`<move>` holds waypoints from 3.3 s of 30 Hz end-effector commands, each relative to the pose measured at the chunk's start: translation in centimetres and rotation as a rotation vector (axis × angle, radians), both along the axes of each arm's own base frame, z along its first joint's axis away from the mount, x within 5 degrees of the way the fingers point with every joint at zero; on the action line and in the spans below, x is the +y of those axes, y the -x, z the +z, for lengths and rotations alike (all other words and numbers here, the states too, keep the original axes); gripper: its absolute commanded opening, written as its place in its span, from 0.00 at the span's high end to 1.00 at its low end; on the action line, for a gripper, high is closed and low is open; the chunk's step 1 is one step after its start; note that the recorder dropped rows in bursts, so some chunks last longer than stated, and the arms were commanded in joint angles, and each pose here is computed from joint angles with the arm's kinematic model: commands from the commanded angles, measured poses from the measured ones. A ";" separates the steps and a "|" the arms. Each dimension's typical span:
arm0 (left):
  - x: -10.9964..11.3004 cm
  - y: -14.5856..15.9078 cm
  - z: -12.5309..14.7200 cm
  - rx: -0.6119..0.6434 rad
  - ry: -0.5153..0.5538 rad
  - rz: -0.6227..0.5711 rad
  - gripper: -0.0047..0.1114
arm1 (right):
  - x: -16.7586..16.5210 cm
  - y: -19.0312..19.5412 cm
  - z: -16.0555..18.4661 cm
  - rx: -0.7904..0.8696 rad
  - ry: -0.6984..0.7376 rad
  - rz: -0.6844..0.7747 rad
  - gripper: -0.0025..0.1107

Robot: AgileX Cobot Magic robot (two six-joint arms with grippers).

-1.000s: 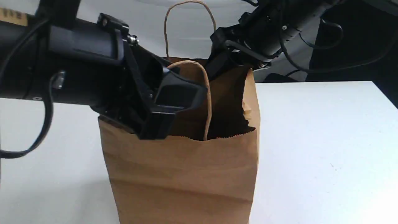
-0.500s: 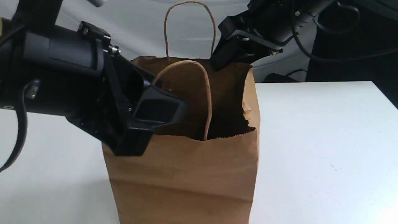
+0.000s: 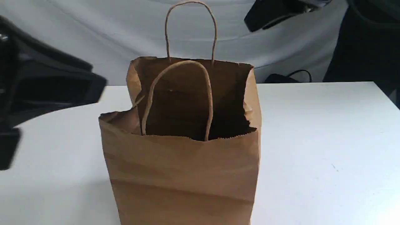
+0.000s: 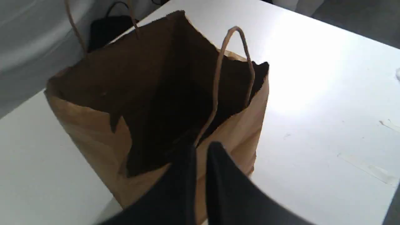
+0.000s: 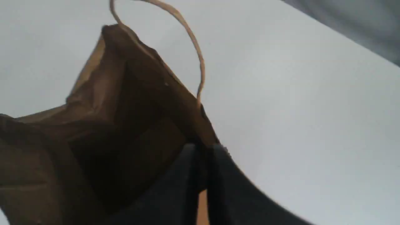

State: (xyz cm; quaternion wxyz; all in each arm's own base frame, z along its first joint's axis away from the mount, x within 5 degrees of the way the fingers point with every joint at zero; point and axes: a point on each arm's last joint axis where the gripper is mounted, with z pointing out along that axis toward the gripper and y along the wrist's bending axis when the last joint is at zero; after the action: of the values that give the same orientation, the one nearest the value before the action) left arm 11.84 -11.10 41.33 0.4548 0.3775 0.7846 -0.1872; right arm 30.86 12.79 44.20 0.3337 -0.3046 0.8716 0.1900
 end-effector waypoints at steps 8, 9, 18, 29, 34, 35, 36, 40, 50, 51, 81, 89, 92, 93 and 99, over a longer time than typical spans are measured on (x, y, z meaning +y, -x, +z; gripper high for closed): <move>7.1 5.9 -0.8 -0.185 0.165 0.237 0.96 | -1.8 6.6 4.7 -0.145 -0.063 0.008 0.98; 7.8 6.4 -1.3 -0.204 0.187 0.256 0.96 | -2.1 7.7 4.5 -0.141 -0.062 0.008 0.98; 11.9 11.2 -4.7 -0.318 0.378 0.297 0.96 | -5.1 15.1 1.0 -0.400 -0.203 -0.145 0.98; 13.4 13.1 -6.3 -0.366 0.434 0.293 0.96 | -7.9 20.5 -1.4 -0.682 -0.331 -0.286 0.98; 13.4 13.1 -6.2 -0.371 0.439 0.291 0.96 | -8.1 21.5 -1.2 -0.697 -0.338 -0.276 0.98; 13.4 13.1 -6.2 -0.371 0.439 0.291 0.96 | -8.1 21.5 -1.2 -0.697 -0.338 -0.276 0.98; 13.4 13.1 -6.2 -0.371 0.439 0.291 0.96 | -8.1 21.5 -1.2 -0.699 -0.339 -0.276 0.98; 13.4 13.1 -6.2 -0.371 0.439 0.291 0.96 | -8.1 21.5 -1.2 -0.699 -0.339 -0.276 0.98; 13.4 13.1 -6.2 -0.371 0.439 0.291 0.96 | -8.1 21.6 -1.2 -0.690 -0.342 -0.277 0.98; 13.4 13.1 -6.2 -0.371 0.439 0.291 0.96 | -8.1 21.6 -1.3 -0.689 -0.334 -0.275 0.98; 13.4 13.1 -6.2 -0.372 0.437 0.292 0.96 | -12.7 26.2 -17.5 -0.974 -0.320 -0.739 0.98; 13.4 13.1 -6.2 -0.372 0.437 0.292 0.96 | -12.7 26.1 -17.7 -0.971 -0.319 -0.741 0.98; 13.4 13.1 -6.2 -0.372 0.437 0.292 0.96 | -12.7 26.1 -17.8 -0.960 -0.332 -0.746 0.98; 13.4 13.1 -6.2 -0.372 0.437 0.292 0.96 | -12.7 26.0 -18.0 -0.953 -0.331 -0.747 0.98; 13.4 13.1 -6.2 -0.372 0.437 0.292 0.96 | -12.8 25.5 -20.2 -0.914 -0.219 -0.731 0.98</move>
State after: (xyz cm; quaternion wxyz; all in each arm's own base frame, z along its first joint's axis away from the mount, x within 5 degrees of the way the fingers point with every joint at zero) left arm -1.33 2.35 35.27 0.6825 0.1854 0.6757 -0.2080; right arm 5.26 0.08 24.78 0.7571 0.0076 0.6530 0.0175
